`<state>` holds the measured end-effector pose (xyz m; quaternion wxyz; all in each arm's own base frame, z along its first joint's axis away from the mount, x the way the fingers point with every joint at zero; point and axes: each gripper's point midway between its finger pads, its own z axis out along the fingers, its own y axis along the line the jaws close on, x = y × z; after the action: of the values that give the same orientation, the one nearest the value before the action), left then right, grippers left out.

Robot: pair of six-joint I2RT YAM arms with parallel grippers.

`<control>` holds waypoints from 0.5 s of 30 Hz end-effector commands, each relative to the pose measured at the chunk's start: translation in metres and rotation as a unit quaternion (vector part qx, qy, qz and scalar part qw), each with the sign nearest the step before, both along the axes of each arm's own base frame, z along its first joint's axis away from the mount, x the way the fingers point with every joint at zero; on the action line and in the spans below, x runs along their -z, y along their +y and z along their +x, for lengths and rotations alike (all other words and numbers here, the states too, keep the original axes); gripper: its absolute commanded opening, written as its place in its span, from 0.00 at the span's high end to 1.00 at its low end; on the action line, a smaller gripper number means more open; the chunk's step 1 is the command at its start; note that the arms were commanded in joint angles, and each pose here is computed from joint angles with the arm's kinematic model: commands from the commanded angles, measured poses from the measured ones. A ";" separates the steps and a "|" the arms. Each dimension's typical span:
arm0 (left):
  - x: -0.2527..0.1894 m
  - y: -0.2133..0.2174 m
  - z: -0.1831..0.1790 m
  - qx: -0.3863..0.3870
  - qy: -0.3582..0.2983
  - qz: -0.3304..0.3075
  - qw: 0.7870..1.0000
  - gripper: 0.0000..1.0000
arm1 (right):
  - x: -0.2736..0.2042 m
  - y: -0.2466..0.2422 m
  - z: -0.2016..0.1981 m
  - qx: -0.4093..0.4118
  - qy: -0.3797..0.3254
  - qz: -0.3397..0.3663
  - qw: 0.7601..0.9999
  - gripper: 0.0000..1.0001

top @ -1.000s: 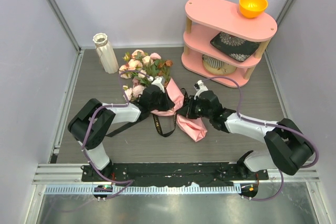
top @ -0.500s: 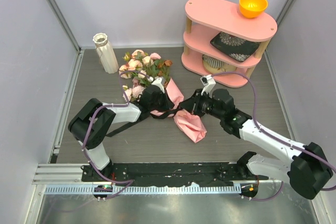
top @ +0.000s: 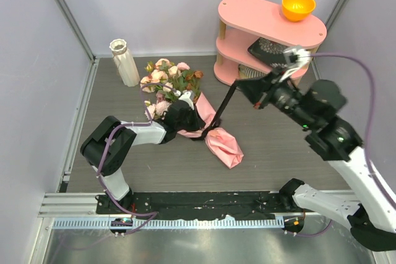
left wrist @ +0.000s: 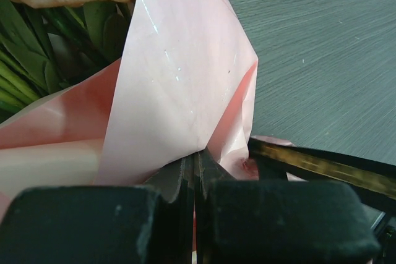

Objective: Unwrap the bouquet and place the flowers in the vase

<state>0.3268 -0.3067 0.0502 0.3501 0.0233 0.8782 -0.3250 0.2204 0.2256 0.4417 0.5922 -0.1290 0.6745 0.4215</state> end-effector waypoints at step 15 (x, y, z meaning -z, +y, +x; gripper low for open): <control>0.008 0.010 -0.002 -0.009 0.004 0.020 1.000 1.00 | -0.182 -0.241 -0.117 0.333 -0.192 0.134 0.913 0.99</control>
<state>0.3262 -0.3063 0.0494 0.3487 0.0235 0.8791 -0.3241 0.0857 0.0126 0.6366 0.8219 0.0442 0.4624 0.3297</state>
